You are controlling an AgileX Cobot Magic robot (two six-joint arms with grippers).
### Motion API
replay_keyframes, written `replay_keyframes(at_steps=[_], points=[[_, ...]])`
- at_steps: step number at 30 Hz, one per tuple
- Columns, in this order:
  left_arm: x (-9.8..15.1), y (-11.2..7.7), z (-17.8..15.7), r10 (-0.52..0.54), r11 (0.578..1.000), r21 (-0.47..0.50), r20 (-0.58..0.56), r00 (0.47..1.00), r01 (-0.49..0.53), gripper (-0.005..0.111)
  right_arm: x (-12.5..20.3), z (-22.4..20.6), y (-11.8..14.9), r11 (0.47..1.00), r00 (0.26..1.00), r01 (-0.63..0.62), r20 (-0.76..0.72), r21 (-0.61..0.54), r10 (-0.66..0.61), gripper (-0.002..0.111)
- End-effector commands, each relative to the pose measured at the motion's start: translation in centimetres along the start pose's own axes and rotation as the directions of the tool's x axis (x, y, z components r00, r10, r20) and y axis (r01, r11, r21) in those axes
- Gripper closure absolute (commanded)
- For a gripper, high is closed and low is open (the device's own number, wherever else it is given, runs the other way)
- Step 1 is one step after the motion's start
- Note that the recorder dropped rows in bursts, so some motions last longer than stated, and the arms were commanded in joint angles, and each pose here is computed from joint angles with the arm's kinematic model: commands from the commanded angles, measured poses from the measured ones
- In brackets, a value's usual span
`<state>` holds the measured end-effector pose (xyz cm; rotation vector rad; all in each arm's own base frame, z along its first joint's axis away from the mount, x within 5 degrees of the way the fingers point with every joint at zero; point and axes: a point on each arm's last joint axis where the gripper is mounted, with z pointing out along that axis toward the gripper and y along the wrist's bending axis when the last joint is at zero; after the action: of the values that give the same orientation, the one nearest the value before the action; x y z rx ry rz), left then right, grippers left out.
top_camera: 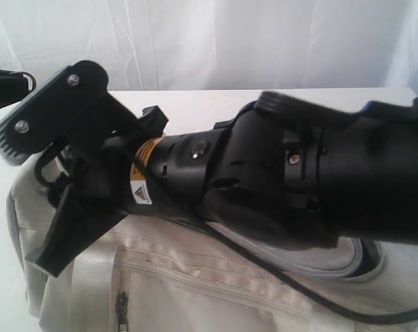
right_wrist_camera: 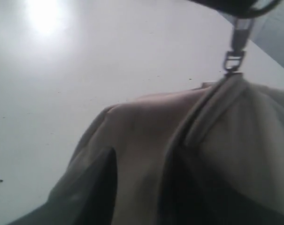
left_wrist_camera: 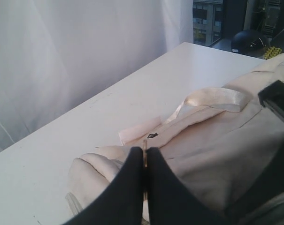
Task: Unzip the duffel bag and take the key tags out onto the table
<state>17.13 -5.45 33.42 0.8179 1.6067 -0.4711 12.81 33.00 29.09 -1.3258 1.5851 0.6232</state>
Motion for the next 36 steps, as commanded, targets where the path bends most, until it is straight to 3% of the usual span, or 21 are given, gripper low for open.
replay_keyframes(at_steps=[1,6,12,23,33,36], points=[[-0.7,0.1,-0.2,-0.008,1.0,-0.021,0.039,0.999,0.008,0.107,0.2,-0.3,-1.7,0.999,0.999,-0.031,-0.008,0.044,0.031,0.069],[-0.7,0.1,-0.2,-0.008,1.0,-0.018,0.039,0.999,0.008,0.107,-0.1,-0.3,-1.7,0.998,0.998,-0.043,0.036,0.041,0.041,0.062],[-0.7,0.1,-0.2,-0.008,1.0,-0.018,0.039,0.999,0.008,0.107,-0.3,0.0,-1.3,0.994,0.992,-0.111,0.061,0.023,0.11,0.062],[-0.8,0.1,-0.2,-0.008,1.0,-0.012,0.04,0.999,0.008,0.107,-0.8,-0.3,1.8,0.996,0.996,-0.071,0.042,-0.052,0.073,0.069],[-0.8,0.1,-0.2,-0.008,1.0,-0.014,0.04,0.999,0.008,0.107,-0.1,-4.0,1.8,0.999,0.978,0.035,-0.205,-0.028,-0.04,0.069],[-0.8,0.1,-0.2,-0.008,1.0,-0.014,0.04,0.999,0.008,0.107,0.0,-4.0,1.8,0.996,0.974,0.082,-0.21,-0.037,-0.088,0.069]])
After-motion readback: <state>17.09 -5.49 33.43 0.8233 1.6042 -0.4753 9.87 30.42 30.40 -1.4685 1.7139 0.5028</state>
